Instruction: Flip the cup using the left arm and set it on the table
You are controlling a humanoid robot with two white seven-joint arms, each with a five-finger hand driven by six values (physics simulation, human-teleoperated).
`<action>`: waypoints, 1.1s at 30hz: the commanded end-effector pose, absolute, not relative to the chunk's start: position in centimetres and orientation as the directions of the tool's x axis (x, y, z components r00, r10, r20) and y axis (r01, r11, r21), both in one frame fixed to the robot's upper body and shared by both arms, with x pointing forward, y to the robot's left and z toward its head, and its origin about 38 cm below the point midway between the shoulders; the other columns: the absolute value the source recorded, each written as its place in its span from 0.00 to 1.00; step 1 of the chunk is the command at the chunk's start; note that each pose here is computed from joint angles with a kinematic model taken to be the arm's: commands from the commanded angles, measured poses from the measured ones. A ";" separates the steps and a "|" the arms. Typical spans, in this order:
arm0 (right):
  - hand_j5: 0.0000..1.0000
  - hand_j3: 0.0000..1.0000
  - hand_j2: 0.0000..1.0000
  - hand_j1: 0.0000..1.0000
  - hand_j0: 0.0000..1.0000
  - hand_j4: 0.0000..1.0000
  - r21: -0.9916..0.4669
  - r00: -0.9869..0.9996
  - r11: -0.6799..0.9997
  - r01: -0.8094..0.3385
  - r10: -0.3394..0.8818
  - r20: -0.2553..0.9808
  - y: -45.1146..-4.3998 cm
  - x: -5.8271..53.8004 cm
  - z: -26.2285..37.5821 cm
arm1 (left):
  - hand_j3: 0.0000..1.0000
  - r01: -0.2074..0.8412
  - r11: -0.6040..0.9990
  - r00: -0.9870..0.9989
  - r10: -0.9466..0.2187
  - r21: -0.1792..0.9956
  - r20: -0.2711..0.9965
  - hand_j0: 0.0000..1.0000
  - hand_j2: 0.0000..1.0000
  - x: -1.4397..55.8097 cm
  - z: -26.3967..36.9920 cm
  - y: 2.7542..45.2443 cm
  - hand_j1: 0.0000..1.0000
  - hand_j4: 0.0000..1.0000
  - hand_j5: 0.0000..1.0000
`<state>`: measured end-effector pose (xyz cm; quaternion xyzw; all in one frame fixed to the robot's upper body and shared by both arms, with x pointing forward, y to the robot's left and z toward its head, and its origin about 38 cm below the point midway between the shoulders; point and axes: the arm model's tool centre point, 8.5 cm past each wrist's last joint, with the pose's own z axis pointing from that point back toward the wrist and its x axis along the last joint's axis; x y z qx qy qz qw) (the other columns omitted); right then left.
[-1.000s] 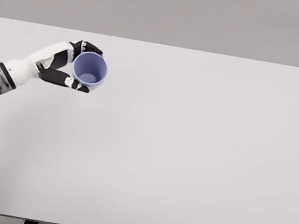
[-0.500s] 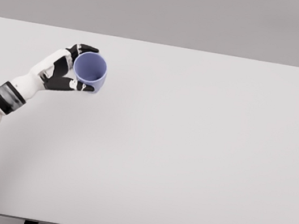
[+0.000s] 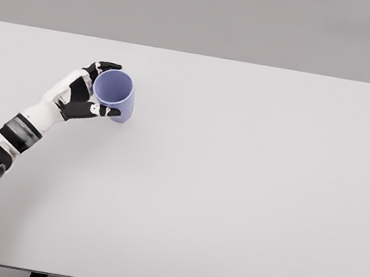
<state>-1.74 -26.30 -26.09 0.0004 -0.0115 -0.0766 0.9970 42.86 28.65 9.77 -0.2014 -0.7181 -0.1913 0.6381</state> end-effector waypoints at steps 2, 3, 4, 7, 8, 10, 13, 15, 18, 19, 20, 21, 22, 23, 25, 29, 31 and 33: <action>1.00 1.00 1.00 1.00 1.00 1.00 0.003 0.988 0.988 0.153 -0.153 0.023 -26.3 -1.7 -26.1 | 0.59 0.522 0.852 -0.080 0.099 -0.043 0.992 0.59 0.59 42.9 9.5 28.8 0.59 0.59 0.59; 1.00 1.00 1.00 1.00 1.00 1.00 0.003 0.988 0.988 0.153 -0.153 0.023 -26.3 -1.7 -26.1 | 0.59 0.519 0.853 -0.074 0.116 -0.061 0.991 0.59 0.59 42.9 9.5 28.8 0.59 0.59 0.59; 1.00 1.00 1.00 1.00 1.00 1.00 0.003 0.988 0.988 0.153 -0.153 0.023 -26.3 -1.7 -26.1 | 0.59 0.507 0.859 -0.069 0.128 -0.076 0.989 0.59 0.59 43.0 9.5 28.9 0.59 0.59 0.59; 1.00 1.00 1.00 1.00 1.00 1.00 0.003 0.988 0.988 0.153 -0.153 0.023 -26.3 -1.7 -26.1 | 0.59 0.490 0.865 -0.048 0.152 -0.109 0.987 0.59 0.59 42.6 8.8 29.0 0.59 0.59 0.59; 1.00 1.00 1.00 1.00 1.00 1.00 0.003 0.988 0.988 0.153 -0.153 0.023 -26.3 -1.7 -26.1 | 0.59 0.486 0.865 -0.041 0.169 -0.128 0.985 0.59 0.59 42.7 8.8 29.1 0.59 0.59 0.59; 1.00 1.00 1.00 1.00 1.00 1.00 0.003 0.988 0.988 0.153 -0.153 0.023 -26.3 -1.7 -26.1 | 0.59 0.484 0.863 -0.030 0.177 -0.141 0.984 0.59 0.59 42.7 8.8 29.1 0.59 0.59 0.59; 1.00 1.00 1.00 1.00 1.00 1.00 0.003 0.988 0.988 0.153 -0.153 0.023 -26.3 -1.7 -26.1 | 0.59 0.484 0.860 0.024 0.169 -0.160 0.985 0.59 0.59 42.7 8.3 29.1 0.59 0.59 0.59; 1.00 1.00 1.00 1.00 1.00 1.00 0.003 0.988 0.988 0.153 -0.153 0.023 -26.3 -1.7 -26.1 | 0.60 0.484 0.859 0.038 0.167 -0.165 0.985 0.60 0.60 42.7 8.2 29.1 0.60 0.60 0.60; 1.00 1.00 1.00 1.00 1.00 1.00 0.003 0.988 0.988 0.153 -0.153 0.023 -26.3 -1.7 -26.1 | 0.60 0.484 0.858 0.068 0.162 -0.174 0.984 0.60 0.60 42.7 7.9 29.0 0.60 0.60 0.60; 1.00 1.00 1.00 1.00 1.00 1.00 0.003 0.988 0.988 0.153 -0.153 0.023 -26.3 -1.7 -26.1 | 0.60 0.483 0.857 0.076 0.162 -0.179 0.984 0.60 0.60 42.7 7.8 29.0 0.60 0.60 0.60; 1.00 1.00 1.00 1.00 1.00 1.00 0.003 0.988 0.988 0.153 -0.153 0.023 -26.3 -1.7 -26.1 | 0.60 0.485 0.856 0.079 0.159 -0.177 0.984 0.60 0.60 42.7 7.8 29.0 0.60 0.60 0.60; 1.00 1.00 1.00 1.00 1.00 1.00 0.003 0.988 0.988 0.153 -0.153 0.023 -26.3 -1.7 -26.1 | 0.60 0.484 0.857 0.081 0.159 -0.178 0.984 0.60 0.60 42.7 7.8 29.0 0.60 0.60 0.60; 1.00 1.00 1.00 1.00 1.00 1.00 0.003 0.988 0.988 0.153 -0.153 0.023 -26.3 -1.7 -26.1 | 0.60 0.484 0.857 0.082 0.159 -0.179 0.984 0.60 0.60 42.7 7.8 29.0 0.60 0.60 0.60; 1.00 1.00 1.00 1.00 1.00 1.00 0.003 0.988 0.988 0.153 -0.153 0.023 -26.3 -1.7 -26.1 | 0.60 0.484 0.857 0.082 0.157 -0.177 0.984 0.60 0.60 42.7 7.8 29.0 0.60 0.60 0.60; 1.00 1.00 1.00 1.00 1.00 1.00 0.003 0.988 0.988 0.153 -0.153 0.023 -26.3 -1.7 -26.1 | 0.60 0.487 0.857 0.081 0.148 -0.169 0.986 0.60 0.60 42.6 7.8 29.1 0.60 0.60 0.60; 1.00 1.00 1.00 1.00 1.00 1.00 0.003 0.988 0.988 0.153 -0.153 0.023 -26.3 -1.7 -26.1 | 0.62 0.489 0.858 0.077 0.139 -0.159 0.987 0.62 0.62 42.6 8.0 29.1 0.62 0.62 0.62; 1.00 1.00 1.00 1.00 1.00 1.00 0.003 0.988 0.988 0.153 -0.153 0.023 -26.3 -1.7 -26.1 | 0.67 0.491 0.857 0.075 0.135 -0.154 0.988 0.67 0.67 42.6 8.0 29.2 0.67 0.67 0.67; 1.00 1.00 1.00 1.00 1.00 1.00 0.003 0.988 0.988 0.153 -0.153 0.023 -26.3 -1.7 -26.1 | 0.76 0.494 0.858 0.071 0.124 -0.143 0.990 0.76 0.76 42.6 8.0 29.1 0.76 0.76 0.76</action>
